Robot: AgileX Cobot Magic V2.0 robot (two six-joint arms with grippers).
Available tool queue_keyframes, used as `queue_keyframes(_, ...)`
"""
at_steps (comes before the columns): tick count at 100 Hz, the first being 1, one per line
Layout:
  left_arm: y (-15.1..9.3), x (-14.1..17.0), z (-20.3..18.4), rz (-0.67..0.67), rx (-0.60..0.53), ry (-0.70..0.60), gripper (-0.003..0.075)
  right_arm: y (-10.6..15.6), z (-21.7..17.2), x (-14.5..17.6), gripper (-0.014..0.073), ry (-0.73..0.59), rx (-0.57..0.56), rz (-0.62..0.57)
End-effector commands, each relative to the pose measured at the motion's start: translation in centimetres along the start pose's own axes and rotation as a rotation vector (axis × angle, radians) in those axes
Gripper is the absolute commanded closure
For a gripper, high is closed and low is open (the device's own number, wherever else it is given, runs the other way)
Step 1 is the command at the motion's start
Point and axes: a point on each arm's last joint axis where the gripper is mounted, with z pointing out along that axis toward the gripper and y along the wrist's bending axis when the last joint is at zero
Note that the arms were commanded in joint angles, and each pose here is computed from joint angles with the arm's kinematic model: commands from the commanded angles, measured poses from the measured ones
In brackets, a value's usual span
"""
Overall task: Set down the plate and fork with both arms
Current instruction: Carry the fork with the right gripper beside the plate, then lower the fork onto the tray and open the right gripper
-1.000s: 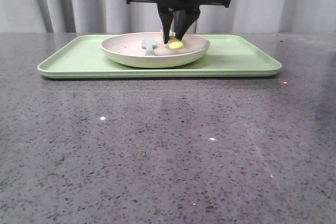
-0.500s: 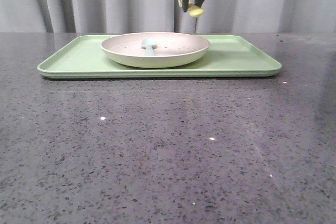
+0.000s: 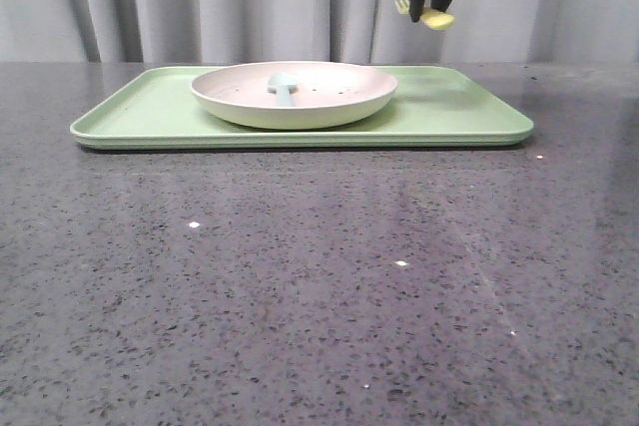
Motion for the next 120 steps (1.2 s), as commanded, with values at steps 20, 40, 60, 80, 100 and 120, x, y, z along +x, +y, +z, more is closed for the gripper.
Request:
queue_keyframes(20, -0.3, -0.9, -0.7, -0.015, 0.024, -0.074, 0.0177, -1.0, -1.7, 0.5, 0.0594, 0.010, 0.010, -0.023)
queue_keyframes(40, -0.3, -0.9, -0.7, -0.017, 0.026, -0.075, 0.0177, -0.9, 0.3, 1.4, 0.0594, 0.041, 0.002, -0.025)
queue_keyframes(60, -0.3, -0.9, -0.7, -0.017, 0.026, -0.075, 0.0177, -0.8, 1.0, 1.7, 0.0594, 0.047, -0.010, -0.022)
queue_keyframes(80, -0.3, -0.9, -0.7, -0.017, 0.026, -0.075, 0.0177, -0.8, 1.5, 2.1, 0.0589, 0.069, -0.005, -0.024)
queue_keyframes(100, -0.4, -0.9, -0.7, -0.020, 0.030, -0.074, 0.0177, -0.8, 1.5, 2.2, 0.0587, 0.074, -0.004, -0.024)
queue_keyframes(120, -0.4, -0.9, -0.7, -0.020, 0.030, -0.074, 0.0177, -0.8, 1.5, 2.3, 0.0445, 0.085, -0.005, -0.022)
